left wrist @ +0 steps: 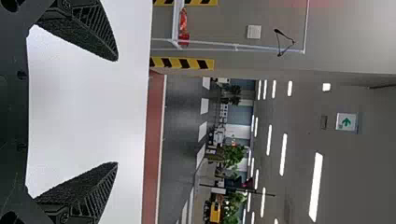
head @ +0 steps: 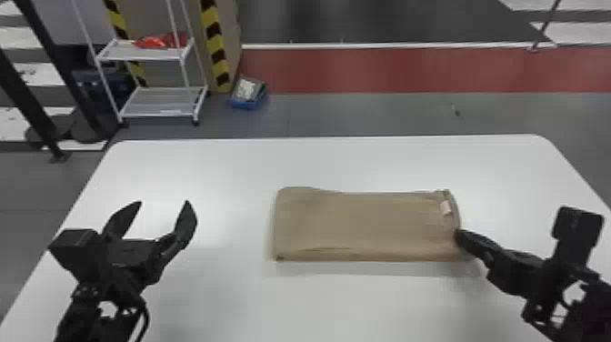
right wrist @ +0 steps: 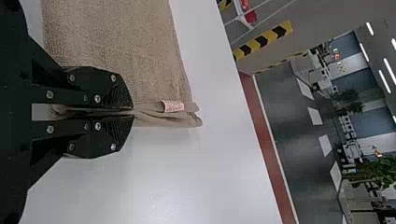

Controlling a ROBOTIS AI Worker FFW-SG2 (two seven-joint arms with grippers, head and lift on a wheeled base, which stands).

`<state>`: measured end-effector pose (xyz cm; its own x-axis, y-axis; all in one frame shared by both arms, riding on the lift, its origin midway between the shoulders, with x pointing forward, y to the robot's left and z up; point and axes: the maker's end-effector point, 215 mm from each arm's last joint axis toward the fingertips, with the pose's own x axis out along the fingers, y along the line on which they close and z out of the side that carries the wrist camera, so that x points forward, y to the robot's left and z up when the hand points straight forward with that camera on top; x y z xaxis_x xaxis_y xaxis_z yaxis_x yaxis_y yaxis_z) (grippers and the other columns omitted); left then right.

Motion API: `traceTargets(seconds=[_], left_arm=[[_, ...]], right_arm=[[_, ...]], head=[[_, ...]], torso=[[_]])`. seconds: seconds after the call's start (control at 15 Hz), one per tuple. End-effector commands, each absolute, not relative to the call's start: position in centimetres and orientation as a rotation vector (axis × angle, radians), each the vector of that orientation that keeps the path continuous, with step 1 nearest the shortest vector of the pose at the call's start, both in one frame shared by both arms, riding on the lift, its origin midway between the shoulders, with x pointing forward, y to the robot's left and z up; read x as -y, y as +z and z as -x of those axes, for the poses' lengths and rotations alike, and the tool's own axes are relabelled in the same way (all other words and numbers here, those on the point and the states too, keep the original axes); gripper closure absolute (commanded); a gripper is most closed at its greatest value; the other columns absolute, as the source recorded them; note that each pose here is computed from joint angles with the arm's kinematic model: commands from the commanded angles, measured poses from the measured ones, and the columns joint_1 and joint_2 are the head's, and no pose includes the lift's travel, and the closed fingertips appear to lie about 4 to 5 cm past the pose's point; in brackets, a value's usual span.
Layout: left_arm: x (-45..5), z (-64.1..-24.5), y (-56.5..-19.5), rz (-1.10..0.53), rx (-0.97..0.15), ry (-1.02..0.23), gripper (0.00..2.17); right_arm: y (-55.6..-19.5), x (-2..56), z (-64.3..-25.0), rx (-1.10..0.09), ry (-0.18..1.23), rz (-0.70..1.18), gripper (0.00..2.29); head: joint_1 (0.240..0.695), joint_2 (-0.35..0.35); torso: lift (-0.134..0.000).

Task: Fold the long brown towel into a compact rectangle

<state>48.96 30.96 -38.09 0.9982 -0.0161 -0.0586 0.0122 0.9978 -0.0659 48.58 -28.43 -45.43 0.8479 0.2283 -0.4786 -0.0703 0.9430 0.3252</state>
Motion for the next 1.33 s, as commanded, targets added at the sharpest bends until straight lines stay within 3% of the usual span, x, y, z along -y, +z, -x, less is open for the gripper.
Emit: traceTargets(seconds=[0.0,0.2,0.47,0.6,0.87,1.27], left_arm=[[-30.9,-49.0,-38.1,0.066,-0.059,-0.016,0.08],[-31.0,-48.9,-38.1,0.065,-0.060,-0.013,0.08],[-31.0,-48.8,-37.9,0.067,-0.054,-0.013,0.08],[-31.1,-48.5,-37.8,0.063,-0.054,-0.011,0.08],[-31.5,-48.5,-37.6,0.061,-0.054,-0.005,0.08],[-30.2,-48.9,-37.6,0.066,-0.055,-0.028,0.08]], right_arm=[[-44.2,28.8,-48.7,-0.490,0.162,-0.335,1.65],[-36.3,30.0,-49.7,-0.255,0.189,-0.387,1.65],[-30.3,23.7,-49.7,-0.158,0.327,-0.377,1.65],[-30.9,19.6,-49.5,-0.195,0.381,-0.335,1.65],[-32.5,21.8,-49.3,-0.213,0.334,-0.330,1.65],[-34.4,29.9,-47.5,-0.246,0.229,-0.355,1.64]], head=[[0.695,0.030],[0.695,0.023],[0.695,0.028],[0.695,0.062],[0.695,0.128],[0.695,0.050]], torso=[[-0.125],[-0.125],[-0.125],[-0.125],[-0.125],[-0.125]])
